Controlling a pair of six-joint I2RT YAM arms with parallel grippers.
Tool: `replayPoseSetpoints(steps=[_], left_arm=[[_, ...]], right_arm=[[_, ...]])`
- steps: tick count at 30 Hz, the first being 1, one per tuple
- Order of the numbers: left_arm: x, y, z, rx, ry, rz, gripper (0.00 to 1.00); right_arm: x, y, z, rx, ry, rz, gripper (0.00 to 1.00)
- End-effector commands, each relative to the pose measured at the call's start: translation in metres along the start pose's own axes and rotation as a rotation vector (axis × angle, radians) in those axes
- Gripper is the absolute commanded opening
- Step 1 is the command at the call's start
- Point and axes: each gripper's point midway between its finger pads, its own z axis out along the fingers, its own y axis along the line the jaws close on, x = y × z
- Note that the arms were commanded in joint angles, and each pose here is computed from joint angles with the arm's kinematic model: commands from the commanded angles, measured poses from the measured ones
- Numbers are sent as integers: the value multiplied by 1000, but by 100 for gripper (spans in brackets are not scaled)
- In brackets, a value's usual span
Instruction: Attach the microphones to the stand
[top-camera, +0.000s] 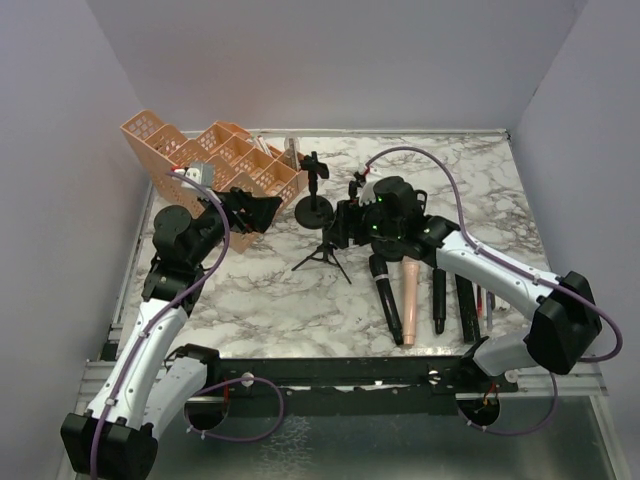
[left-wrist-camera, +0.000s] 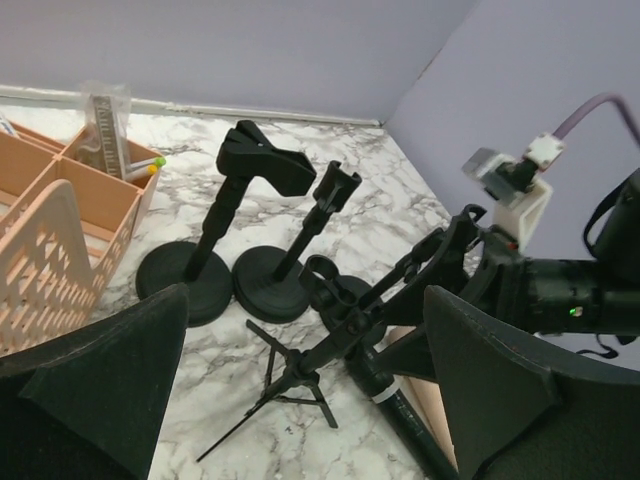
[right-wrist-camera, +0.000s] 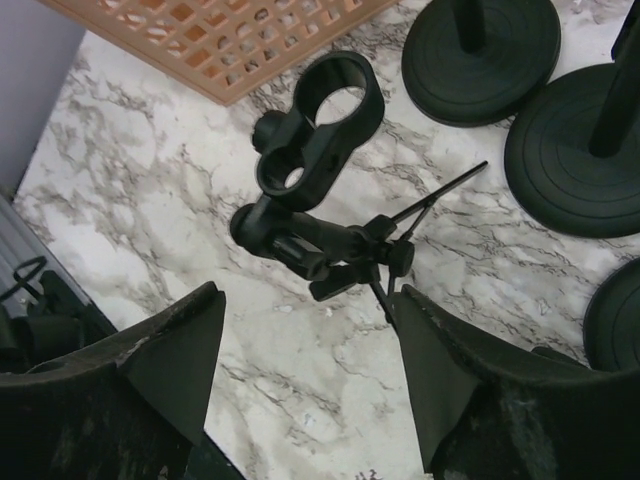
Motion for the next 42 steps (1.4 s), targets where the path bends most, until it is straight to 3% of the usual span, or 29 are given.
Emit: replayPoseSetpoints(steps=[1,13,20,24,28,33,42], left_arm=[[-6,-17,1,97,-36,-24,99],[11,-16,-1,120,8,-53,99],[30,-21,-9,155,75,-69,94],[40,-17,-10,147,100,-87,90],[57,12,-5,8,99,-185,90],[87,13,0,20,143,-271,90],[141,-24,6,101,265,-134,86]], right_arm=[[12,-1,19,-53,-22,-33,69],[25,1,37,-133,-61,-76,38],[20,5,33,-149,-87,-86,30],[17,10,30,-168,-91,-84,10],[10,12,23,-164,-116,-53,8],[3,18,12,-169,-135,-3,7],[-14,41,-9,-212,-94,106,3]])
